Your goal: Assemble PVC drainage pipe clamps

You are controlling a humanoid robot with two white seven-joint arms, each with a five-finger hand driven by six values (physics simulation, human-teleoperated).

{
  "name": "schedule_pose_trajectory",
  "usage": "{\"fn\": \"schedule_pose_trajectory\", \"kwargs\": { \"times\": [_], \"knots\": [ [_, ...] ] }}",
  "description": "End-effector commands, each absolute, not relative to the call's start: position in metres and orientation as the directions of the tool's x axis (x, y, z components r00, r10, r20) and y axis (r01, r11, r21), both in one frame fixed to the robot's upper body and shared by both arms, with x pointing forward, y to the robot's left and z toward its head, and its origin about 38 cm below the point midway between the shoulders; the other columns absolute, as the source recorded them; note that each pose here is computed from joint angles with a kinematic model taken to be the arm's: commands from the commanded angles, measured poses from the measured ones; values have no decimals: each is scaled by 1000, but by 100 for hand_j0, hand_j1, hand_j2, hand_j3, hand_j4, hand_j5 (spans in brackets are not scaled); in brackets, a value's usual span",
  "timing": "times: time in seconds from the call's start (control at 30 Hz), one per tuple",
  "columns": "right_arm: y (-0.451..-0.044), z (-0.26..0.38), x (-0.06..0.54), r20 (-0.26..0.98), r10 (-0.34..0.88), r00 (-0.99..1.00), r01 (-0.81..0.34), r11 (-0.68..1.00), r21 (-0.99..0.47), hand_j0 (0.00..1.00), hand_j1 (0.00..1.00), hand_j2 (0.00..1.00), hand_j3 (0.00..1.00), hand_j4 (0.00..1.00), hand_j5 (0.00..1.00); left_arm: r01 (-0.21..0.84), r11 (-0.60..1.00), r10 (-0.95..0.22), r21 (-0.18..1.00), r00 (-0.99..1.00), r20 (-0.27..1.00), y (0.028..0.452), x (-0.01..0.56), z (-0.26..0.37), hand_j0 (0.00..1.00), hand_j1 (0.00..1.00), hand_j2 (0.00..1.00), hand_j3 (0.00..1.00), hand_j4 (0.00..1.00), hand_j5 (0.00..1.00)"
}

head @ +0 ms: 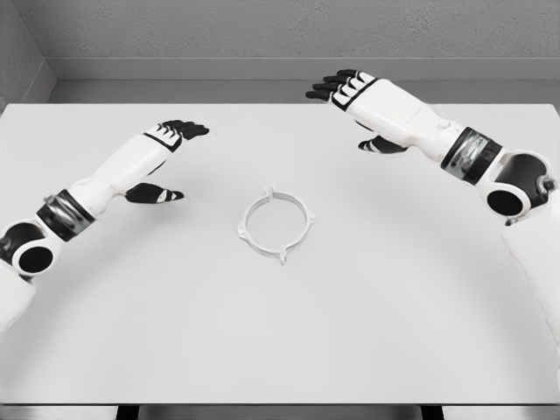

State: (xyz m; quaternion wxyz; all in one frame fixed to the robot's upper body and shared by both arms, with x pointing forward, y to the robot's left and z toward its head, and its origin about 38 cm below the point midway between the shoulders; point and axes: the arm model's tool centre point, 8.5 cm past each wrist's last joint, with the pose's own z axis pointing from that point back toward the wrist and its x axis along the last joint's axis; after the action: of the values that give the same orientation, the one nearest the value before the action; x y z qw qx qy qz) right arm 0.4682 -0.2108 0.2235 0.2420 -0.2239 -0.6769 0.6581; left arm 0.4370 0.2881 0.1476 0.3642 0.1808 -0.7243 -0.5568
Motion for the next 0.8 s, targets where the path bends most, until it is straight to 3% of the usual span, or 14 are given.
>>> {"fn": "schedule_pose_trajectory", "kwargs": {
  "times": [0.0,0.47,0.77],
  "knots": [
    [-187,189,469,71,597,-799,-98,-13,-995,100,100,100,100,100,100,118,303,-699,946,-647,304,311,438,158,100,100,100,100,100,100],
    [-153,158,478,85,566,-820,-169,-97,-981,100,100,100,100,100,100,93,245,-762,965,-597,251,354,440,171,100,100,100,100,100,100],
    [-145,145,475,91,553,-828,-193,-129,-973,100,100,100,100,100,100,93,245,-765,965,-593,251,356,441,171,100,100,100,100,100,100]
  ]
}}
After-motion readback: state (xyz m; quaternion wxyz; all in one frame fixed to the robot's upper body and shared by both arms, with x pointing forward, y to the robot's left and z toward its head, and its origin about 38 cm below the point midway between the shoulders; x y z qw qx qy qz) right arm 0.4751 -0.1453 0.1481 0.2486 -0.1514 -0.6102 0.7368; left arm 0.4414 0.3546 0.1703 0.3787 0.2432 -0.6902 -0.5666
